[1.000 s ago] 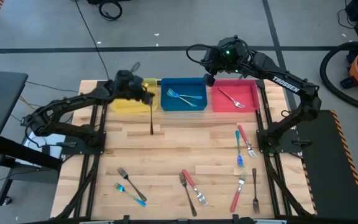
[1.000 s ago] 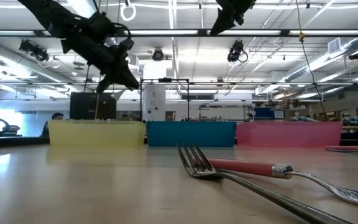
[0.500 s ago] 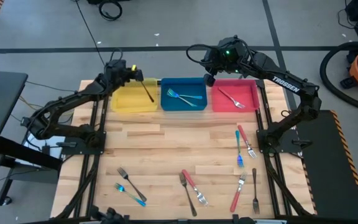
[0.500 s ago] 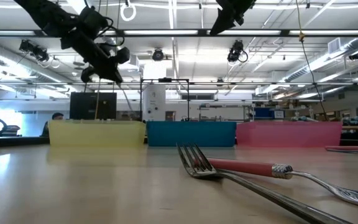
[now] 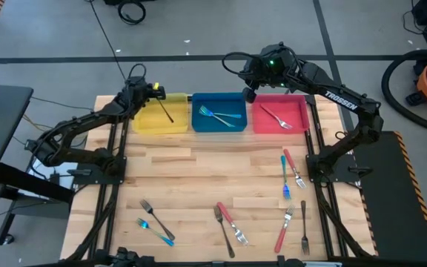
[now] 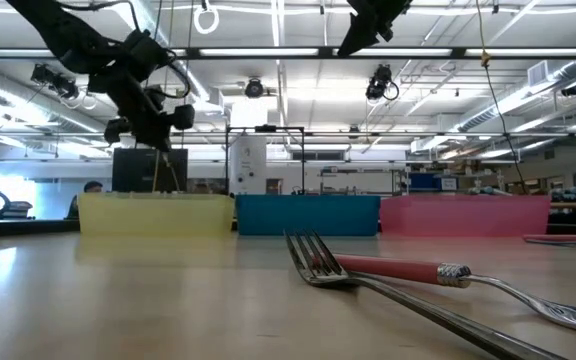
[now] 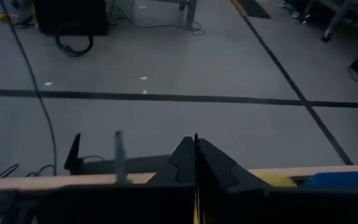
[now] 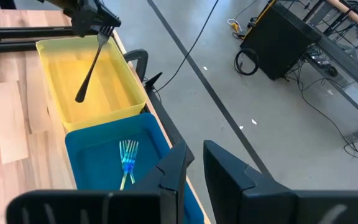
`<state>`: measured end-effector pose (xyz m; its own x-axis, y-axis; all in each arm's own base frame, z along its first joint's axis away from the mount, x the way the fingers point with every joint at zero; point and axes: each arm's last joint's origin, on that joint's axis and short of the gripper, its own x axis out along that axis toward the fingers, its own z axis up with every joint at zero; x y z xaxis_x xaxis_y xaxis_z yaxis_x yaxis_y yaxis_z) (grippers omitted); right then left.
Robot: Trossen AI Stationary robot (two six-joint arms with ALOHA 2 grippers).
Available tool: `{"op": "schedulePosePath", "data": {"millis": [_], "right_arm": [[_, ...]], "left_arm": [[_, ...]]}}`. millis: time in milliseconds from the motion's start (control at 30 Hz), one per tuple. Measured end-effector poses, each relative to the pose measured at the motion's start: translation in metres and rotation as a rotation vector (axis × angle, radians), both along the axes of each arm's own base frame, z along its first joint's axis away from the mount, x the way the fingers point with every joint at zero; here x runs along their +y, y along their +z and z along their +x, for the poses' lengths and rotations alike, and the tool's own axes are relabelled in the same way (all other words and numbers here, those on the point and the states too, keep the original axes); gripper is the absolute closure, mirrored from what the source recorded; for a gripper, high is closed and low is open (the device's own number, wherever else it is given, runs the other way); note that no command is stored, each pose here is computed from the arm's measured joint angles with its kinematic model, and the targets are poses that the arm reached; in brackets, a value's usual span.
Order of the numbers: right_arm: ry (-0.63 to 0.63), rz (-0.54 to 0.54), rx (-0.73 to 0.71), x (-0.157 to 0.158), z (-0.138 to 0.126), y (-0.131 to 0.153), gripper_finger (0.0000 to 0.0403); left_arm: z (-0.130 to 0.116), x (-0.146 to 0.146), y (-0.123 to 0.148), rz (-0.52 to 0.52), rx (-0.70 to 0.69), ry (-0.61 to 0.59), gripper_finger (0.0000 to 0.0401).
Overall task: Sort silverware by color (type)
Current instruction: Put the top black fork into the yellow bin, then put the top blue fork into the blue bin
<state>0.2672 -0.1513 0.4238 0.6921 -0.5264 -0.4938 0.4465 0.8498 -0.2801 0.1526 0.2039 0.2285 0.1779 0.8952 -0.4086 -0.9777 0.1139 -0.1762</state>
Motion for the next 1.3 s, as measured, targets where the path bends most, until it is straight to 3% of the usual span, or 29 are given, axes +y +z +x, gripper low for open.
{"op": "schedulePosePath", "data": {"millis": [267,767,1200,1300], "right_arm": [[-0.001,0.000,-0.002,0.000,0.000,0.000,0.0339],[-0.001,0.000,-0.001,0.000,0.000,0.000,0.0339],[-0.001,0.000,0.000,0.000,0.000,0.000,0.0339],[-0.001,0.001,0.000,0.000,0.000,0.000,0.0339]], "left_arm": [[-0.003,0.000,-0.004,-0.009,-0.003,-0.012,0.0388],[0.002,0.007,-0.023,-0.098,0.015,-0.028,0.0303],[-0.001,0.006,-0.025,-0.121,0.035,-0.023,0.0298],[-0.001,0.004,-0.020,-0.108,0.032,-0.071,0.0298]]}}
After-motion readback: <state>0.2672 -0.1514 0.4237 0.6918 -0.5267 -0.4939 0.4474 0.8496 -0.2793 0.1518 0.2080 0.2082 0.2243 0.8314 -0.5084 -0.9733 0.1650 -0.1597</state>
